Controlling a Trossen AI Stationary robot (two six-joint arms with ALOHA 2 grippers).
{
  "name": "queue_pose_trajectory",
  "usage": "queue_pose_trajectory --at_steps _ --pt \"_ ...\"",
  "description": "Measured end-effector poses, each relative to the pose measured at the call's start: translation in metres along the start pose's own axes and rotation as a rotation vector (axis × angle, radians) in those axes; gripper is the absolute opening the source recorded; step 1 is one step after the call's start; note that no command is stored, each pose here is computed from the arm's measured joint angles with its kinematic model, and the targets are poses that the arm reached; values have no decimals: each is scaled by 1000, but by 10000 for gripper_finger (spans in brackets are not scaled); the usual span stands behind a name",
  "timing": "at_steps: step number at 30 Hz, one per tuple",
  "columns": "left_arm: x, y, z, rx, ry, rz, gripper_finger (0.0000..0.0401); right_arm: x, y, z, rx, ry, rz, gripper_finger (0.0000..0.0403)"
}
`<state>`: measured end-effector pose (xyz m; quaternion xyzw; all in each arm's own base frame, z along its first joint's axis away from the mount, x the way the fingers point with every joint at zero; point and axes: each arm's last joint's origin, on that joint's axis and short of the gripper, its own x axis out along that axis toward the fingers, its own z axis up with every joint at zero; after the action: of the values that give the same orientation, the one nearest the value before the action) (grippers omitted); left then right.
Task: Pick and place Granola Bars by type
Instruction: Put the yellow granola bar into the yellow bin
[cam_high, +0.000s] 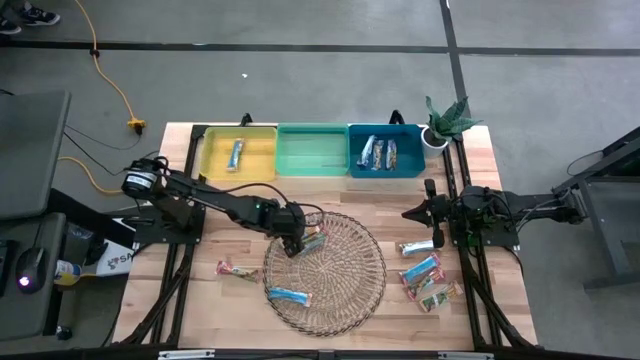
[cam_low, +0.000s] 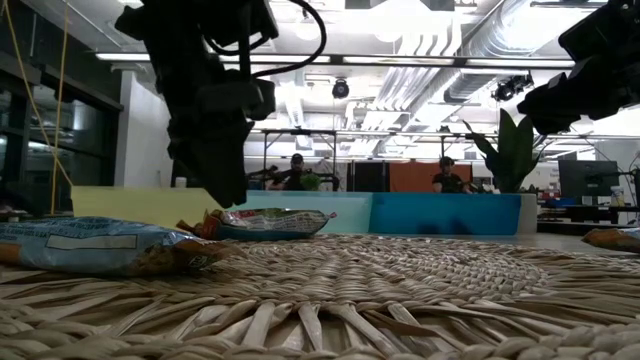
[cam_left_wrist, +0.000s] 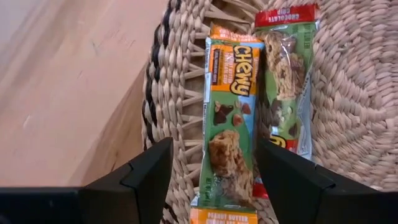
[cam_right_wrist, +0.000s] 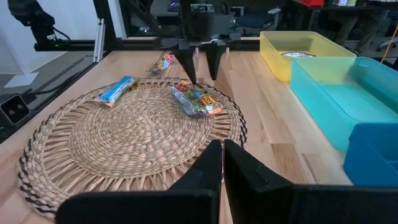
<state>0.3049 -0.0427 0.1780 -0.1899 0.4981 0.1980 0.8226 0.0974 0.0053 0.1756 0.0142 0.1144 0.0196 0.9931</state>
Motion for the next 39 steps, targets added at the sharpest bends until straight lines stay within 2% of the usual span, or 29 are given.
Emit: queue_pose_trajectory --at_steps 16,25,31,39 --pt "0 -1 0 34 21 -30 227 0 0 0 0 1 0 0" --pt "12 -1 -5 70 62 -3 227 0 0 0 0 0 0 0" --pt "17 -4 -3 68 63 -48 227 0 0 0 0 2 0 0" --pt "29 -5 -8 79 114 -43 227 0 0 0 0 -1 0 0"
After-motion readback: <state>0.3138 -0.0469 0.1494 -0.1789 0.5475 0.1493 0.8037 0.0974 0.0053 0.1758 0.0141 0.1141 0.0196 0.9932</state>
